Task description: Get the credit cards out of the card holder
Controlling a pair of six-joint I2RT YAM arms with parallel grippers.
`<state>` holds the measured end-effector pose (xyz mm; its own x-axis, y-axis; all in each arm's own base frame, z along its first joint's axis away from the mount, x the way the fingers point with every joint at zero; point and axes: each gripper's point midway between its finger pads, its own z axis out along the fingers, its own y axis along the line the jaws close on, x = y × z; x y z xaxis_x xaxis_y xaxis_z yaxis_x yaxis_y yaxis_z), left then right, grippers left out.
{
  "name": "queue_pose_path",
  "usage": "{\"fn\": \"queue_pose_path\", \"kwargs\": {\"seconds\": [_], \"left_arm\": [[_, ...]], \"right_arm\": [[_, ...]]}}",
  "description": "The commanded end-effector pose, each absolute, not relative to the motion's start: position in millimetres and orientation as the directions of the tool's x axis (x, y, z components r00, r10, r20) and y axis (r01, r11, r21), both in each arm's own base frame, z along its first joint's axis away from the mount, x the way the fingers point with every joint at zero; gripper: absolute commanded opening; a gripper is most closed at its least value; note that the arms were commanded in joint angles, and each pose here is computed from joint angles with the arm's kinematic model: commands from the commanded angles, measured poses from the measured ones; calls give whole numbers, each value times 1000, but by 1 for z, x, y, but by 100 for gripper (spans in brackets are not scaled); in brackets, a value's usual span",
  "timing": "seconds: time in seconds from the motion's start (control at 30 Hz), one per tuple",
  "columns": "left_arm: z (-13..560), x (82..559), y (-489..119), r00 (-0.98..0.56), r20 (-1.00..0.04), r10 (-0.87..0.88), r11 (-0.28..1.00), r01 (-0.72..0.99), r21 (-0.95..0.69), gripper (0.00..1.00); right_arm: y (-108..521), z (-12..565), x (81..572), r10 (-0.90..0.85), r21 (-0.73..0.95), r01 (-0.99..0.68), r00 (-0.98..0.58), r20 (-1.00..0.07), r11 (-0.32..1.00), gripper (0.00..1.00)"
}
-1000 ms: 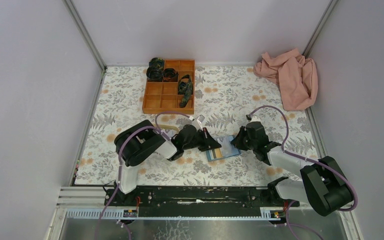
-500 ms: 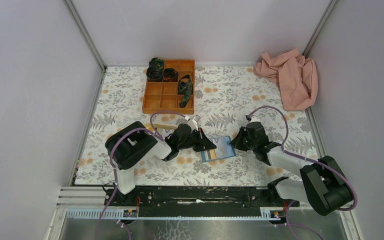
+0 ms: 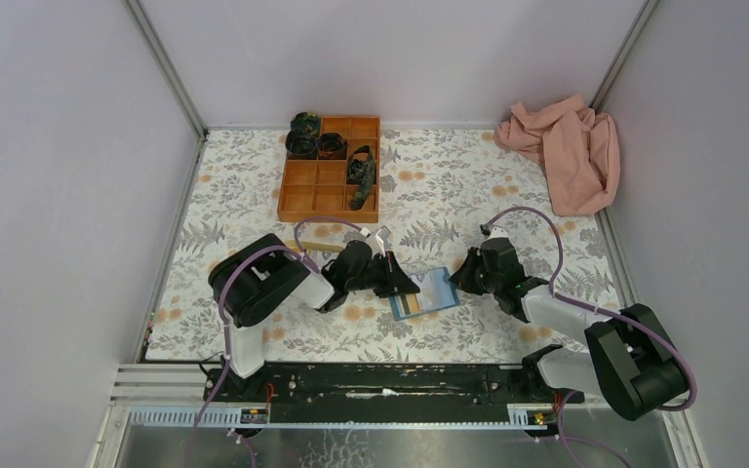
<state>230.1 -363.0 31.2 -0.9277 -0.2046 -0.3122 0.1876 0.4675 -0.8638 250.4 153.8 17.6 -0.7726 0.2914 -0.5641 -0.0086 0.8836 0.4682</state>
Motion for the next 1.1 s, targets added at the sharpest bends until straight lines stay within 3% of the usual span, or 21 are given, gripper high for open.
{"fn": "queue_pose_path", "kwargs": {"seconds": [0.0,0.1,0.2,0.43,0.57,0.83,1.07], "left_arm": [[34,234,-369,-927,-321,-193,437,212,-874,17],[32,235,-370,-927,-322,-191,441,212,-872,25],[30,235,-368,-927,-321,-193,447,208,-870,25],[34,233,-365,-926,-320,-201,437,207,-875,19],[32,232,-366,-931,-311,-191,432,205,-879,1],[39,231,-360,-933,-296,-204,405,195,-893,0],[32,236,-337,-929,-346,-134,597,203,-776,0]], "right_arm": [[148,9,246,281,448,4,-784,-554,894,0],[148,9,246,279,448,2,-785,-554,894,0],[148,8,246,279,448,1,-785,-554,894,0],[148,9,246,277,448,-1,-785,-554,894,0],[148,8,246,277,447,0,-785,-554,894,0],[147,7,246,278,446,4,-787,-551,895,0],[147,8,246,280,448,3,-785,-552,894,0]]}}
